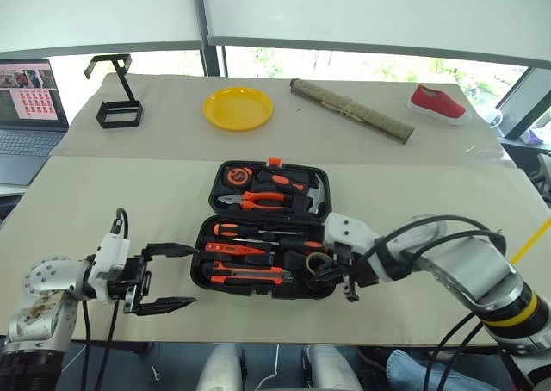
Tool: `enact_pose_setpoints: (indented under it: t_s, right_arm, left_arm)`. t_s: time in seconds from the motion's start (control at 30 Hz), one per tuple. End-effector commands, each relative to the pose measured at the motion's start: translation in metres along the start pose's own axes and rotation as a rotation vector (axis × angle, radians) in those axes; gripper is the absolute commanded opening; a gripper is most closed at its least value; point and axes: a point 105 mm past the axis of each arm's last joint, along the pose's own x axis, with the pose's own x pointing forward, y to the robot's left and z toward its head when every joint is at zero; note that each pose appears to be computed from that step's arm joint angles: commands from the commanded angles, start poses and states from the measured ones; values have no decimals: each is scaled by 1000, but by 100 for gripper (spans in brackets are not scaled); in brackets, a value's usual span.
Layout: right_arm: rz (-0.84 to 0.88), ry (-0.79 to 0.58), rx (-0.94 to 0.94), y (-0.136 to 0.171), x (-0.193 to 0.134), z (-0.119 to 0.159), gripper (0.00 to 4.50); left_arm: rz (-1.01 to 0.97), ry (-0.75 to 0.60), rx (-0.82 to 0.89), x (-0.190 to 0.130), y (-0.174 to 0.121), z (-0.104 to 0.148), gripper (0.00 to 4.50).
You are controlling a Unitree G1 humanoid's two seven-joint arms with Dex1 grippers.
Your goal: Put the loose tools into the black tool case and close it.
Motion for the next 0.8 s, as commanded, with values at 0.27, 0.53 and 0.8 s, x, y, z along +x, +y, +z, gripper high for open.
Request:
enact_pose_setpoints:
  t_s: [0.27, 0.53, 0.8]
  right_arm:
    - [126, 34, 15, 19, 9, -5, 5]
    - [54, 111, -58, 2, 9, -20, 80]
    - [195, -142, -137, 17, -20, 31, 215]
  left_arm:
    - [5, -13, 14, 1, 0, 9, 450]
    - [20, -13, 5, 3, 5, 9, 450]
    - [219, -40, -33, -9, 26, 14, 450]
